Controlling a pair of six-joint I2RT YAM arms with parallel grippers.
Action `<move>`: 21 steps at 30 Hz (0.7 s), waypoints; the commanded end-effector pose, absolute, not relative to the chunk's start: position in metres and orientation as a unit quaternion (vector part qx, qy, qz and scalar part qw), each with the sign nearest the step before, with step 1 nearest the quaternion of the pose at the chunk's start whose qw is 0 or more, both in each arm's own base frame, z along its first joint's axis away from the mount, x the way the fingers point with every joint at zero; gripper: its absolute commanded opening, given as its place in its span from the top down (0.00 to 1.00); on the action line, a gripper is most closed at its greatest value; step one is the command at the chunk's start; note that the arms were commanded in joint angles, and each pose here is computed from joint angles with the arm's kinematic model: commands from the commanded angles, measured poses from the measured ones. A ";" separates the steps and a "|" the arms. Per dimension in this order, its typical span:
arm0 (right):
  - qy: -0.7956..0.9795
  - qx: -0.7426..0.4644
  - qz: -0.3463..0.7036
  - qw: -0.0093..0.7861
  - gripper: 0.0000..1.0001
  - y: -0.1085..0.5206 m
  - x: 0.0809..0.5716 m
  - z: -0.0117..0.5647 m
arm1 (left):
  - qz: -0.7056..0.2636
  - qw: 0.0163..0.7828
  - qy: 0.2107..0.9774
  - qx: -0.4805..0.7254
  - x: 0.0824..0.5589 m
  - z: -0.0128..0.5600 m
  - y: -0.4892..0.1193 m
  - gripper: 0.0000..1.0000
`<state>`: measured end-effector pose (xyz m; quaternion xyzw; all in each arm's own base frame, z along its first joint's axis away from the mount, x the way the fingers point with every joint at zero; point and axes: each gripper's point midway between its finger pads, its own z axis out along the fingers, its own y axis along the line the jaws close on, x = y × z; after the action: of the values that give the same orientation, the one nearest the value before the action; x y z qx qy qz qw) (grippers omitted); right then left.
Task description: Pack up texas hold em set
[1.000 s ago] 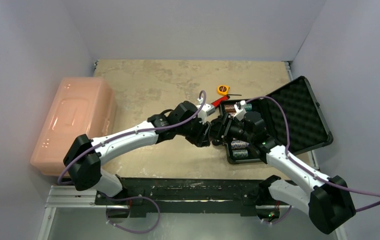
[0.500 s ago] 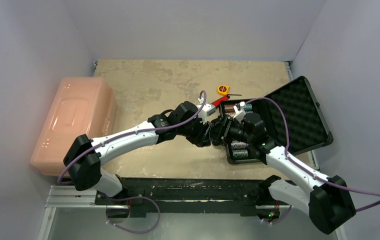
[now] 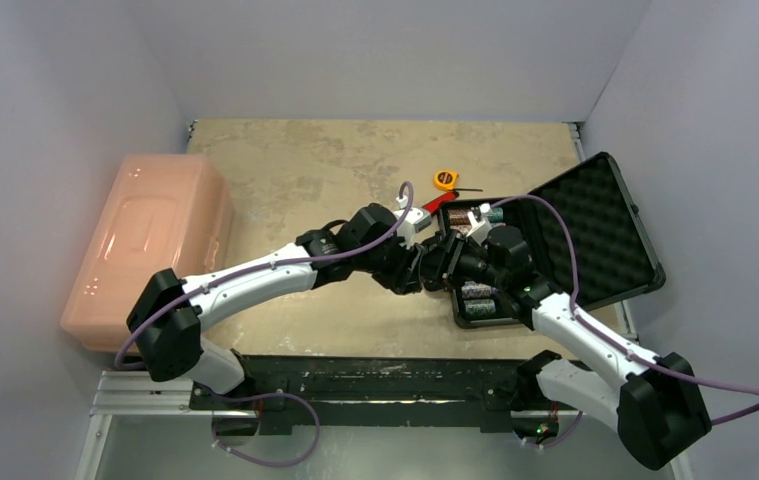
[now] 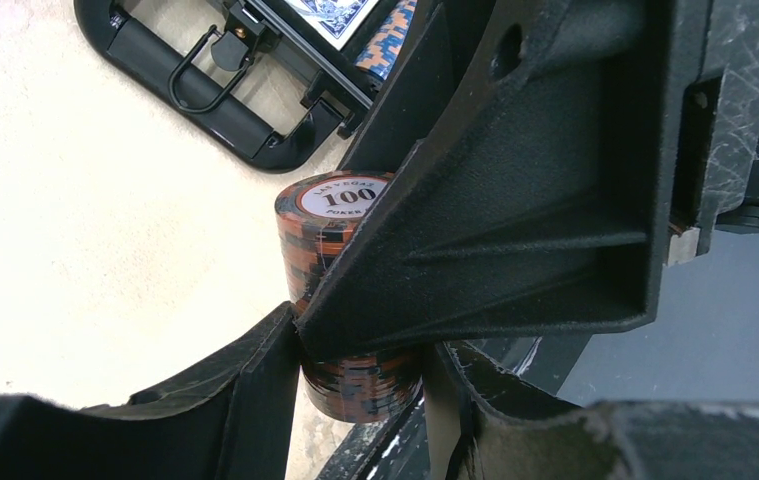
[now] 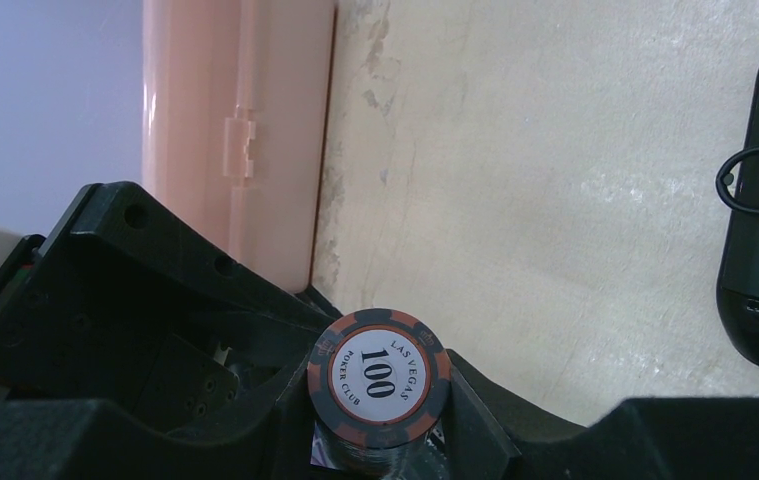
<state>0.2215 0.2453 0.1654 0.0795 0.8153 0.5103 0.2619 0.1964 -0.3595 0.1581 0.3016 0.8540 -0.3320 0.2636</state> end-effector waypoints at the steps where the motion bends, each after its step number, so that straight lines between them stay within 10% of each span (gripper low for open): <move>1: 0.811 0.065 0.510 0.279 1.00 0.244 0.220 0.176 | -0.368 0.333 0.817 0.293 0.211 0.206 -0.374 0.57; 8: 0.813 0.067 0.496 0.297 1.00 0.239 0.225 0.186 | -0.357 0.348 0.816 0.291 0.208 0.208 -0.359 0.16; 21: 0.826 0.071 0.455 0.325 1.00 0.227 0.233 0.194 | -0.287 0.383 0.836 0.269 0.199 0.225 -0.299 0.15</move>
<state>0.2199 0.2263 0.1505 0.0901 0.8523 0.4409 0.2665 0.1991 -0.3263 0.2126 0.2765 0.8341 -0.3218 0.3526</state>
